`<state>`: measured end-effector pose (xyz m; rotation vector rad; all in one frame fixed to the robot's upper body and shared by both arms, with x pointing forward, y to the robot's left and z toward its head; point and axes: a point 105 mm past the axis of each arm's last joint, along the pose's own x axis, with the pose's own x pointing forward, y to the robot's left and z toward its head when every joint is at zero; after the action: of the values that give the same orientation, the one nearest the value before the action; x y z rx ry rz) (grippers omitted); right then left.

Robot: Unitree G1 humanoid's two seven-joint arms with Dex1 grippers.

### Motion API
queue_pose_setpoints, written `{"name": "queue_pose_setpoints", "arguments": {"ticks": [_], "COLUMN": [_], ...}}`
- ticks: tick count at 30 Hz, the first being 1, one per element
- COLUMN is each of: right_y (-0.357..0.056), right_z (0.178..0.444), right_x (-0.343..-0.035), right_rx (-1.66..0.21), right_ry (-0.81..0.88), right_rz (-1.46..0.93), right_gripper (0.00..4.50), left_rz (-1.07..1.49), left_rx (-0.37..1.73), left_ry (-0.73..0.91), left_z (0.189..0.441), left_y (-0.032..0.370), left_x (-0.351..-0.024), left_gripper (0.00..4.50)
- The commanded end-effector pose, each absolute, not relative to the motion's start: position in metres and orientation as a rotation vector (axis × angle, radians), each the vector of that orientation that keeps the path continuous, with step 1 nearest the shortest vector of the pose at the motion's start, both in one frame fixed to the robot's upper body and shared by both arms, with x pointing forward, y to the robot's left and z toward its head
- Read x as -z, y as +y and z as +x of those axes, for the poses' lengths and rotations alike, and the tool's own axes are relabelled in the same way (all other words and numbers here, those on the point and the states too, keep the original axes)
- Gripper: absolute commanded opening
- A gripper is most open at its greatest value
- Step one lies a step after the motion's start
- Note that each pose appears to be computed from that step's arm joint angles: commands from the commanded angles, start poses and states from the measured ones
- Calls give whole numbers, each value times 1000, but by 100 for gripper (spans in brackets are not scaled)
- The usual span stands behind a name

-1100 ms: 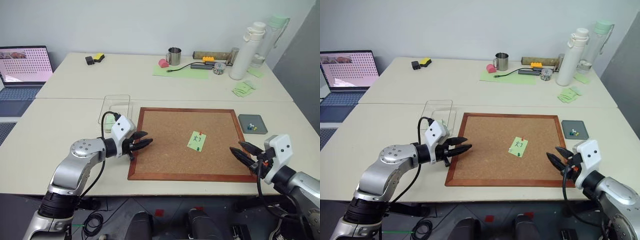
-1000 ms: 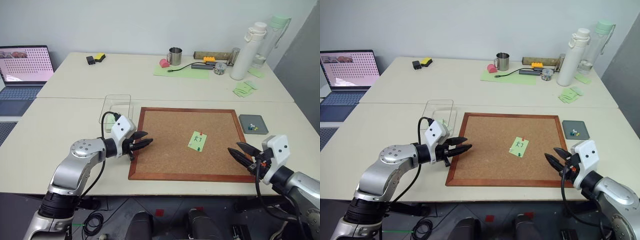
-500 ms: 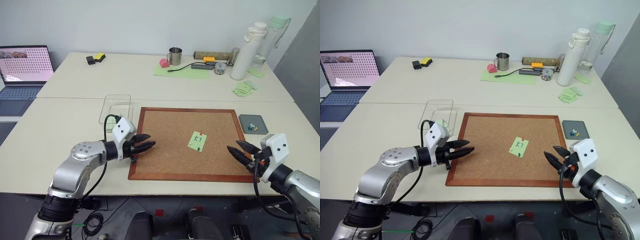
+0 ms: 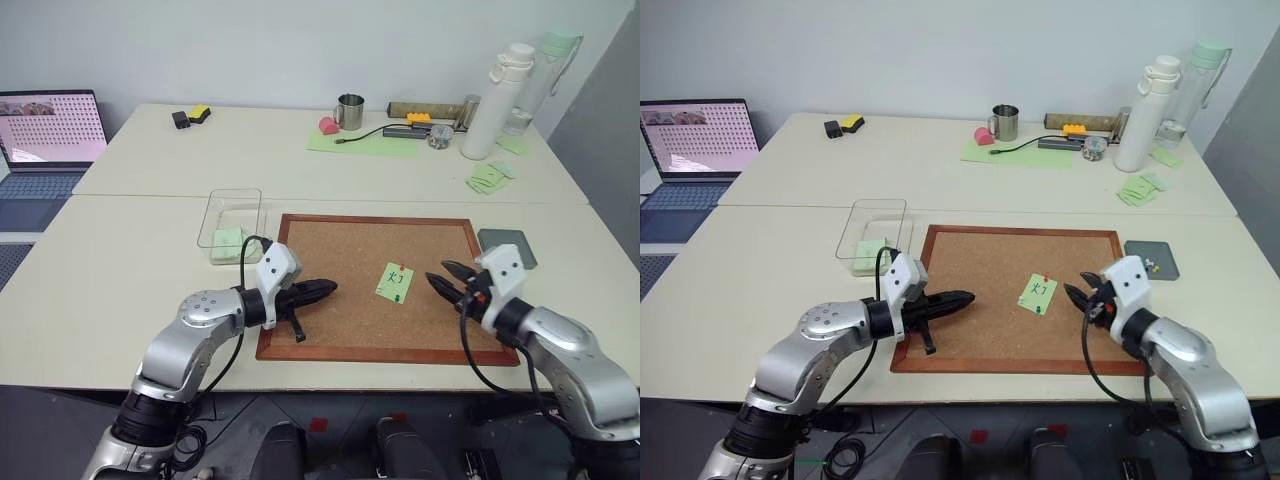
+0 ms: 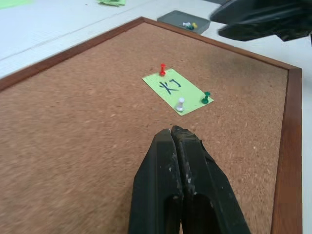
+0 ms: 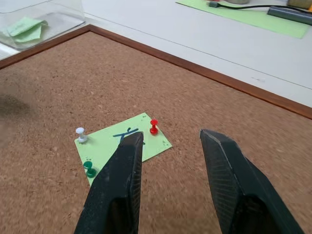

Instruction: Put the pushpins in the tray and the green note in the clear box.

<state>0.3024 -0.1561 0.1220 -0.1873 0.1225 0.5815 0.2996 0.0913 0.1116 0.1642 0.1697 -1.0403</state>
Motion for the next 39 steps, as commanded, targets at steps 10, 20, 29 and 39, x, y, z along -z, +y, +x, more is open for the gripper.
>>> {"name": "queue_pose_setpoints", "arguments": {"ticks": [10, 20, 29, 39], "right_y": [-126, -122, -119, -111], "right_z": [344, 351, 353, 339], "right_x": [-105, -95, -100, -127], "right_rx": [-621, -631, -633, -709], "right_ry": [117, 145, 108, 34], "right_rz": [-220, -174, -137, -14], "right_gripper": [191, 108, 1, 1], "left_rz": [330, 342, 345, 359], "left_rx": [1031, 1044, 1033, 997], "left_ry": [334, 340, 361, 436], "left_z": [302, 298, 296, 296], "left_y": [75, 77, 77, 83], "left_x": [-57, -59, -57, -46], "left_gripper": [2, 0, 0, 0]}}
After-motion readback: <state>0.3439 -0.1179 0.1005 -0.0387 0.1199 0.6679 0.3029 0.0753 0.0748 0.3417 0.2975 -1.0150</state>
